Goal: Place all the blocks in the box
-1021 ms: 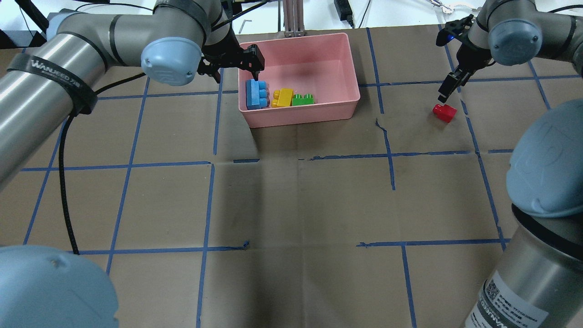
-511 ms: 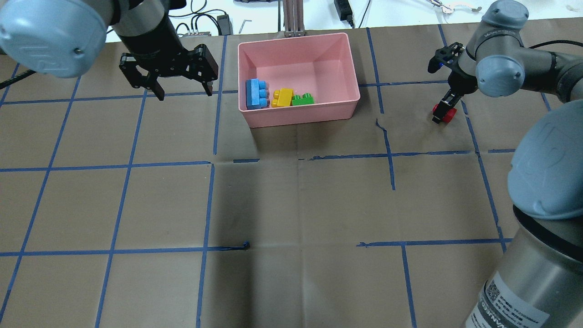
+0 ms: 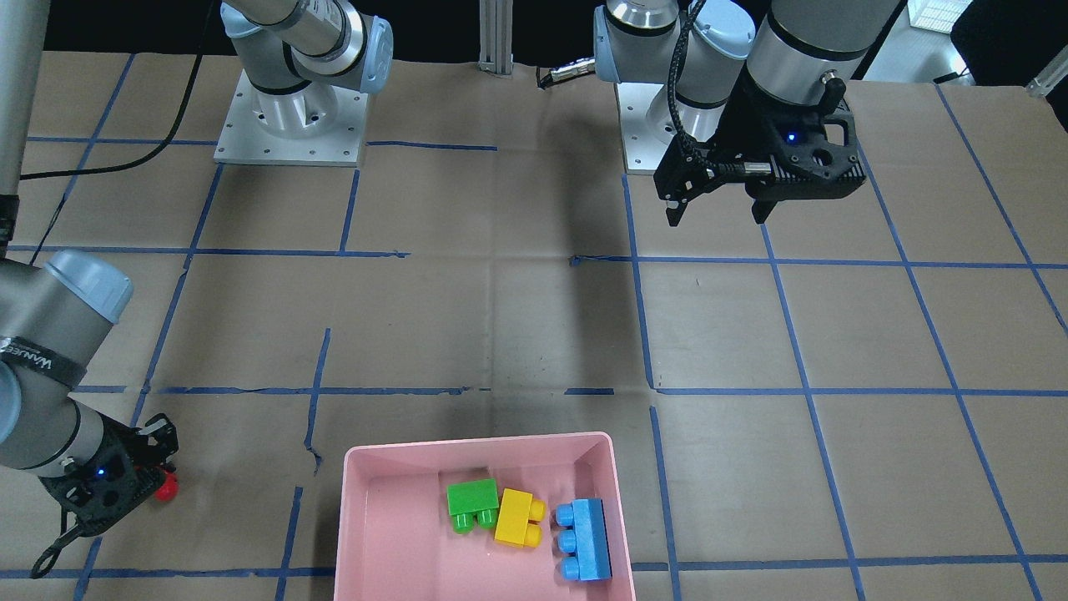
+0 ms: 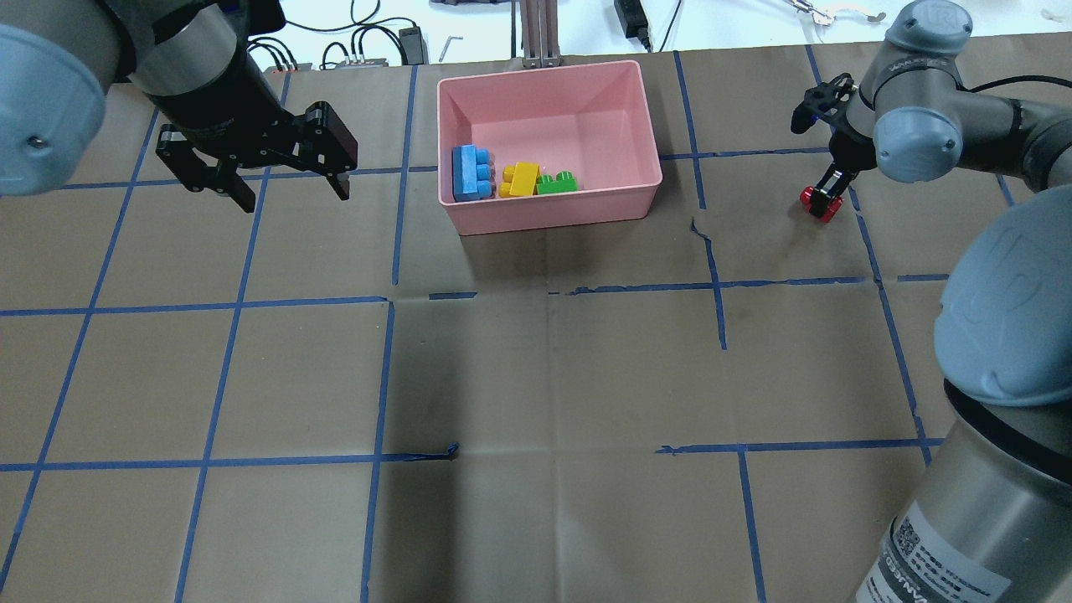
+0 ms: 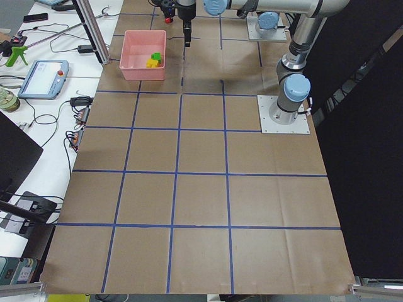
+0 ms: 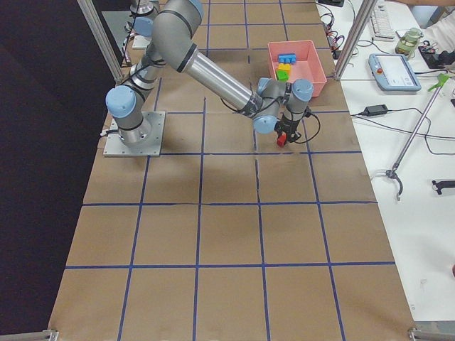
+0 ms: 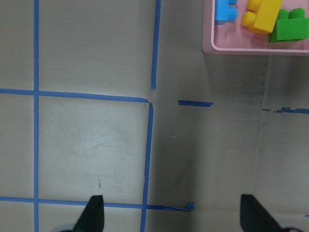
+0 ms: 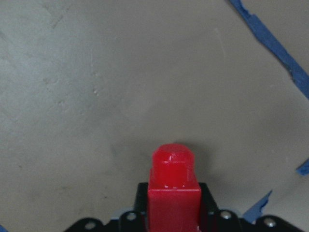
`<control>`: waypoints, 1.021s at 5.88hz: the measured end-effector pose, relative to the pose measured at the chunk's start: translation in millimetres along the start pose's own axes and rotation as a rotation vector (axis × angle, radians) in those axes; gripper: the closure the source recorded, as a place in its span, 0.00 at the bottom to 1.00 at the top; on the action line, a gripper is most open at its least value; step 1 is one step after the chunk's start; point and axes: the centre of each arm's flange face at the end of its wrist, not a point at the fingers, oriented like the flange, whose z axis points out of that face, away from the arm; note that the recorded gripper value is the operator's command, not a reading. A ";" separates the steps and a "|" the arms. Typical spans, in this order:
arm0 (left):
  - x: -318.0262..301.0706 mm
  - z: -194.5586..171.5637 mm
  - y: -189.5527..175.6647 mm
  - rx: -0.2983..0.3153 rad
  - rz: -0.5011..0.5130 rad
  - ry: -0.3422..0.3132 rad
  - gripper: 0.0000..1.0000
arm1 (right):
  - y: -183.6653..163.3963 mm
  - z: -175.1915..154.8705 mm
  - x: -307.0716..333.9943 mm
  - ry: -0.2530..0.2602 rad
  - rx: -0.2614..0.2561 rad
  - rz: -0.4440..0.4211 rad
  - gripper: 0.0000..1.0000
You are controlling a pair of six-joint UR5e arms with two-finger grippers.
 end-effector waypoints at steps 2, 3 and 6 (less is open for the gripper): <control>-1.7 -2.3 3.3 0.001 -0.003 0.000 0.00 | -16.5 -54.0 1.3 0.071 0.047 0.041 0.87; -2.3 -3.5 4.4 0.003 -0.004 0.000 0.00 | -44.5 -87.3 -14.0 0.095 0.075 0.095 0.87; -3.8 -7.7 8.6 0.006 -0.006 -0.001 0.00 | -189.2 -155.4 -144.1 0.081 0.147 0.346 0.87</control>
